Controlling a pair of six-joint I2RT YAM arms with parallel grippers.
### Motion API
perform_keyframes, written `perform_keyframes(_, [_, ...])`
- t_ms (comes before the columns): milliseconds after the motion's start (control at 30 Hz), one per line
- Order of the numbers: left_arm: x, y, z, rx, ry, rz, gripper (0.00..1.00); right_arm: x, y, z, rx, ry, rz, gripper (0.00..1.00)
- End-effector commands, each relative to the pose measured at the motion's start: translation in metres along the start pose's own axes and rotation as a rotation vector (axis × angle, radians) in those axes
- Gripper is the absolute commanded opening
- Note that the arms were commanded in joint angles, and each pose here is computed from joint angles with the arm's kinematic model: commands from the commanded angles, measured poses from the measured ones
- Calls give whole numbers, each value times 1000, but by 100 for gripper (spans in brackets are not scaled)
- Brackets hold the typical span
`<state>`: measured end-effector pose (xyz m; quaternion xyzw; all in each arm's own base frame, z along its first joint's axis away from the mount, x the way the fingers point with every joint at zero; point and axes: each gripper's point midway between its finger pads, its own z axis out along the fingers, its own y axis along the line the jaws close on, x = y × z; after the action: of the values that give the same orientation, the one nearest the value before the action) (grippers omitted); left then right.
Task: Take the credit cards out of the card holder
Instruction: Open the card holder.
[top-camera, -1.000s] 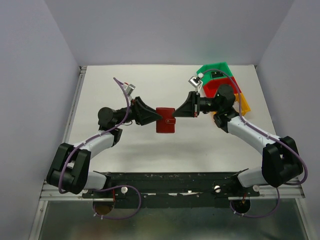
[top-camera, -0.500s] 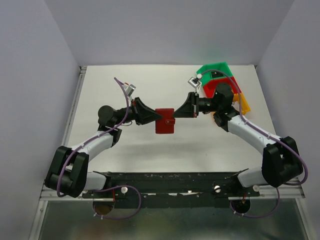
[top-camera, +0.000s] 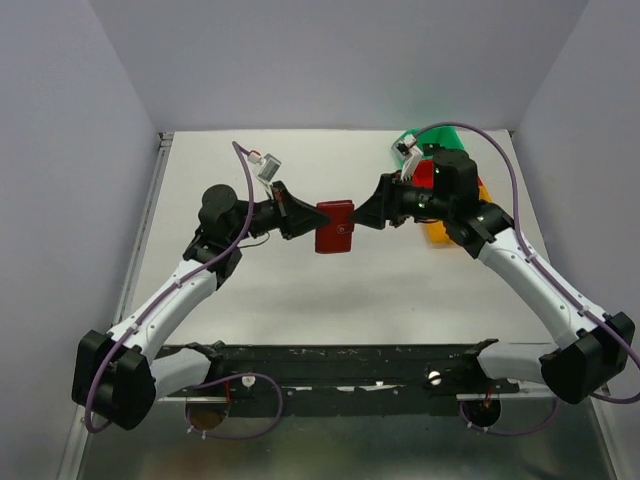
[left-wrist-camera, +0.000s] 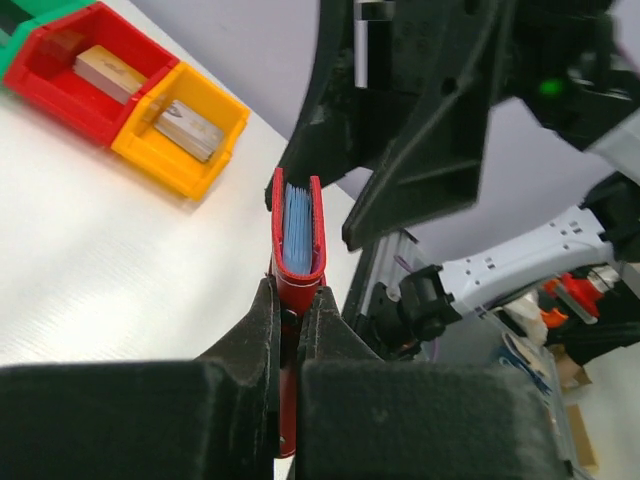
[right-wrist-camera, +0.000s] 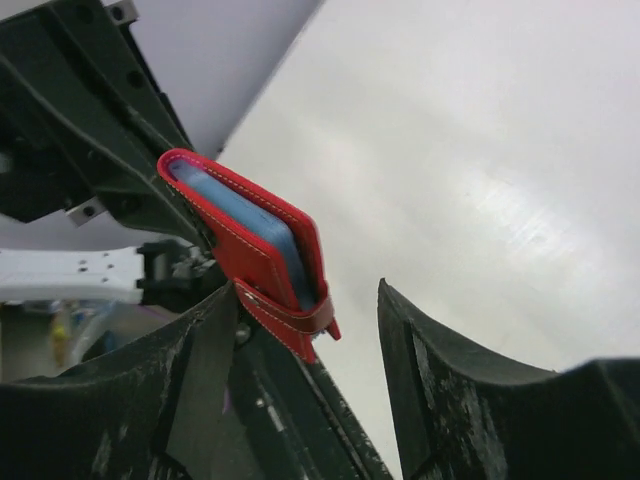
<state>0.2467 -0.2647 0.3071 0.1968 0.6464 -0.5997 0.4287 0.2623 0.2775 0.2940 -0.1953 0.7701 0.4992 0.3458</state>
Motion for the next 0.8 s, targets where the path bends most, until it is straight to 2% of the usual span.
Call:
perform_keyframes(0, [0,30,7,-310,29,15,0,-6,-28,-24,400,-11,-185,66])
perform_keyframes(167, [0,45,7,-515,9,-96,0,-20,-40,-42,643,-119,-270,64])
perform_keyframes(300, [-2,55,-1,-657,-43,-180,0,-22,-35,-47,728,-175,-352,63])
perform_keyframes(367, [0,60,-5,-717,-56,-229,0,-19,-32,-43,754,-159,-403,63])
perform_keyframes(533, [0,60,-6,-775,-92,-311,0,-6,-23,-24,749,-87,-468,63])
perform_keyframes(767, [-4,55,-2,-811,-118,-343,0,5,-6,5,690,-44,-488,64])
